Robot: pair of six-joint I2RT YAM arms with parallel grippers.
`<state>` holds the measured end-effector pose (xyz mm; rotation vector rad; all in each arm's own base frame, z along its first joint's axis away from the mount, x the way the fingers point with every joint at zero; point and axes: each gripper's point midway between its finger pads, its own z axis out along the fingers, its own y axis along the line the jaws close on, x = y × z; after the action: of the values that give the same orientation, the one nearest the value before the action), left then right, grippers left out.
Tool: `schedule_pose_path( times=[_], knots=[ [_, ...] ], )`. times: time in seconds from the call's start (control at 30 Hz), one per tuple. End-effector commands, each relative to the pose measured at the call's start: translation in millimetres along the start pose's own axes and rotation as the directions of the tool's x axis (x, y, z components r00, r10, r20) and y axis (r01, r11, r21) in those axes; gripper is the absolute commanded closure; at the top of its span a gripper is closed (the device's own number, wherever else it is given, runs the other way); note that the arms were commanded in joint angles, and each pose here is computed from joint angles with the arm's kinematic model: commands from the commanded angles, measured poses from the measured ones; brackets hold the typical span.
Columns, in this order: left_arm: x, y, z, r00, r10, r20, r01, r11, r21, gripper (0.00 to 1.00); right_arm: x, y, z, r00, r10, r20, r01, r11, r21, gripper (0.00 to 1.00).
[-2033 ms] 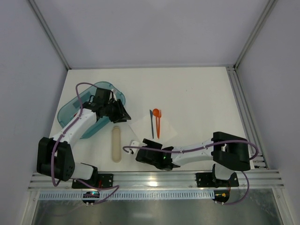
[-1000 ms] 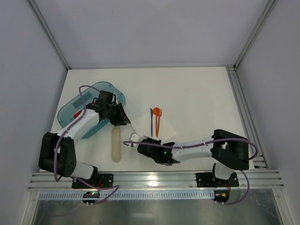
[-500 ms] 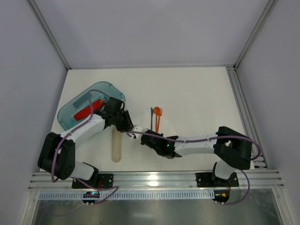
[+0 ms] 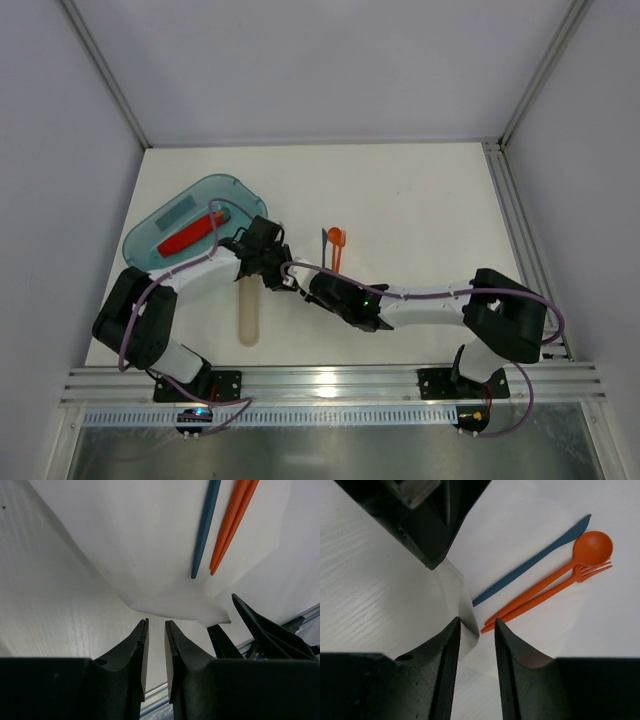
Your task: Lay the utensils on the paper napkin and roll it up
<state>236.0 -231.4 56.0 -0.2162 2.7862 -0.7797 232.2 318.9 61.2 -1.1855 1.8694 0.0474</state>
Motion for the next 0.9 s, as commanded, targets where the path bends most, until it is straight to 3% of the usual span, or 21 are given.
schedule_pose_path(
  times=[0.0, 0.33, 0.87],
  knots=[
    [-12.2, -19.2, 5.7, 0.999, 0.009, 0.032, -0.010, 0.999, 0.042, 0.77, -10.4, 7.6, -5.5, 0.993, 0.101, 0.054, -0.098, 0.994, -0.050, 0.64],
    [-16.1, -23.2, 13.7, 1.000, 0.006, 0.027, -0.007, 0.999, 0.044, 0.78, 2.9, 14.2, -13.7, 0.966, 0.250, 0.064, -0.240, 0.961, -0.135, 0.56],
    [-22.9, -22.0, 21.3, 1.000, 0.016, 0.024, -0.017, 1.000, 0.015, 0.78, 9.3, -5.8, 2.5, 0.941, 0.330, 0.078, -0.317, 0.937, -0.151, 0.58]
  ],
)
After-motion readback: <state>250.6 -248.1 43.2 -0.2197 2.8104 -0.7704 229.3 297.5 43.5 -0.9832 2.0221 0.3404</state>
